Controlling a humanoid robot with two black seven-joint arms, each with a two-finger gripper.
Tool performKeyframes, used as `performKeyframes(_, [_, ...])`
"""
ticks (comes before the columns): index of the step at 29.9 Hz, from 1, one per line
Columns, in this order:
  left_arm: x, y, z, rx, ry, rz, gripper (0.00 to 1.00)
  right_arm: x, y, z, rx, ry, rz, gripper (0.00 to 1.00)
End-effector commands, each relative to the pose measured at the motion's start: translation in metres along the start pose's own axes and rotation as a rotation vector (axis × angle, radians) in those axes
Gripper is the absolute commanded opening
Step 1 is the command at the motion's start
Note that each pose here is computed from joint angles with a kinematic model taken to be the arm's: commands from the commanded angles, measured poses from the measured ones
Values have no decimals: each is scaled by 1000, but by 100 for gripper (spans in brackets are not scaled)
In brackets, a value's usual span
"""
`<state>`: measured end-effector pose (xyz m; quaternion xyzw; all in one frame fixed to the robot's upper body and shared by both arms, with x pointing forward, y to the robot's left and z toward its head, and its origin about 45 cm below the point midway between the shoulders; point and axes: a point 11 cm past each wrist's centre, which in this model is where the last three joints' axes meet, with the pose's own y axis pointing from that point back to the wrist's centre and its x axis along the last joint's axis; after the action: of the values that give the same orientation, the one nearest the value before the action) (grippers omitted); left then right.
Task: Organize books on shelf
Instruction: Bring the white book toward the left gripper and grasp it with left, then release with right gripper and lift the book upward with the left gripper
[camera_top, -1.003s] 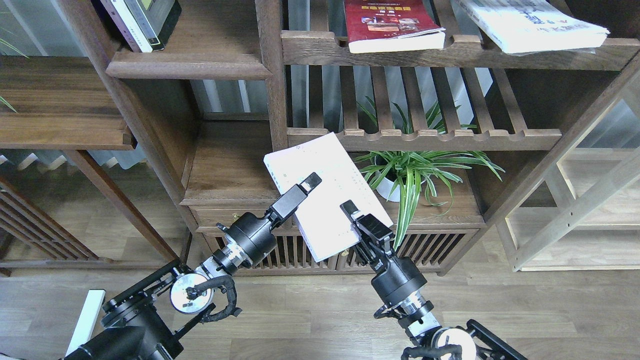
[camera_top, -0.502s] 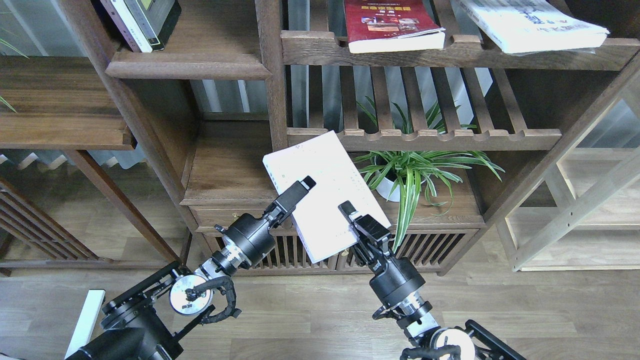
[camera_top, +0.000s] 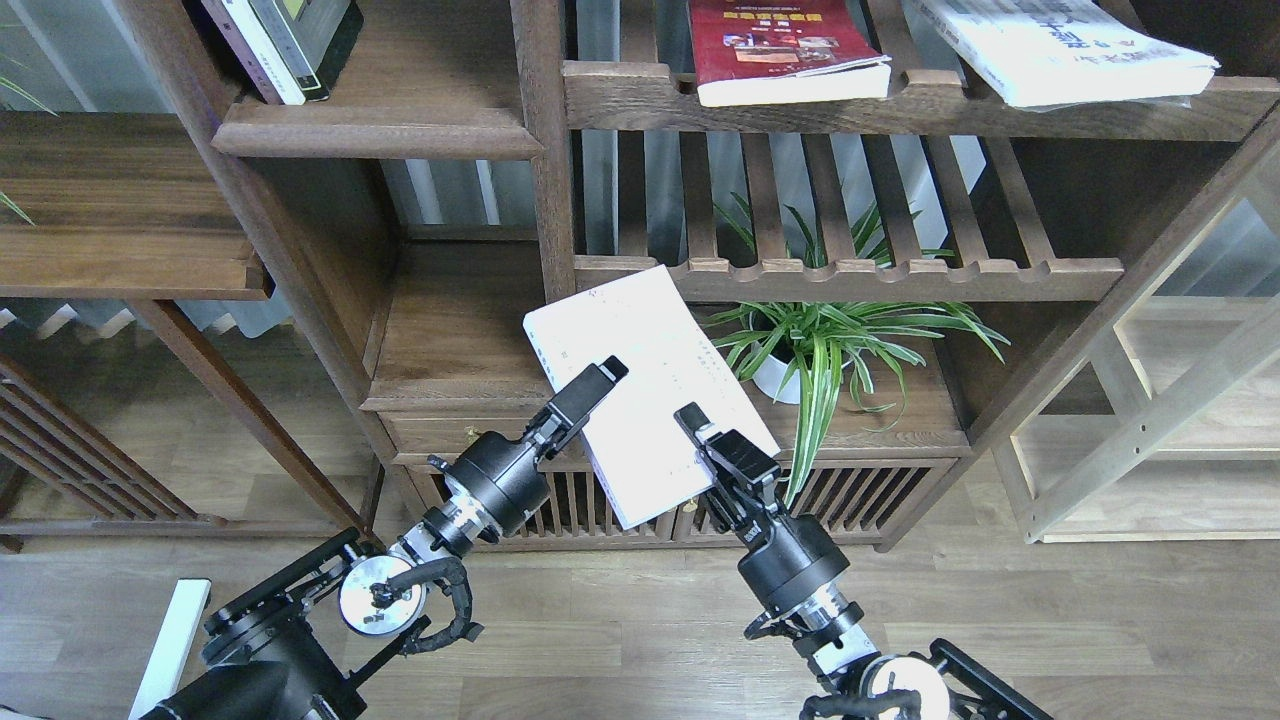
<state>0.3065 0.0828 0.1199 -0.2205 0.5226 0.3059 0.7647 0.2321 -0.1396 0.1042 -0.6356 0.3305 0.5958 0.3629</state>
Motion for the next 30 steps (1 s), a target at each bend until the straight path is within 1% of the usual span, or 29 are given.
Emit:
performKeyframes(1, [0, 0, 0, 0, 0, 1, 2, 0, 0, -2, 3, 3, 1, 31])
performKeyframes(3, [0, 0, 0, -1, 0, 0, 2, 0, 1, -2, 2, 5, 2, 36])
performKeyframes(7, [0, 0, 2, -11, 1, 0, 2, 1, 2, -2, -4, 16, 4, 54])
performKeyframes(11, [0, 0, 4, -15, 1, 1, 2, 2, 3, -2, -10, 27, 8, 63])
performKeyframes(19, [-2, 0, 3, -19, -3, -6, 2, 3, 5, -10, -5, 60, 12, 73])
performKeyframes(25, [-14, -1, -3, -16, 15, -44, 2, 1, 7, -36, 59, 90, 13, 78])
performKeyframes(30, [-10, 15, 10, -14, -23, -33, 2, -2, 7, -56, 116, 108, 8, 84])
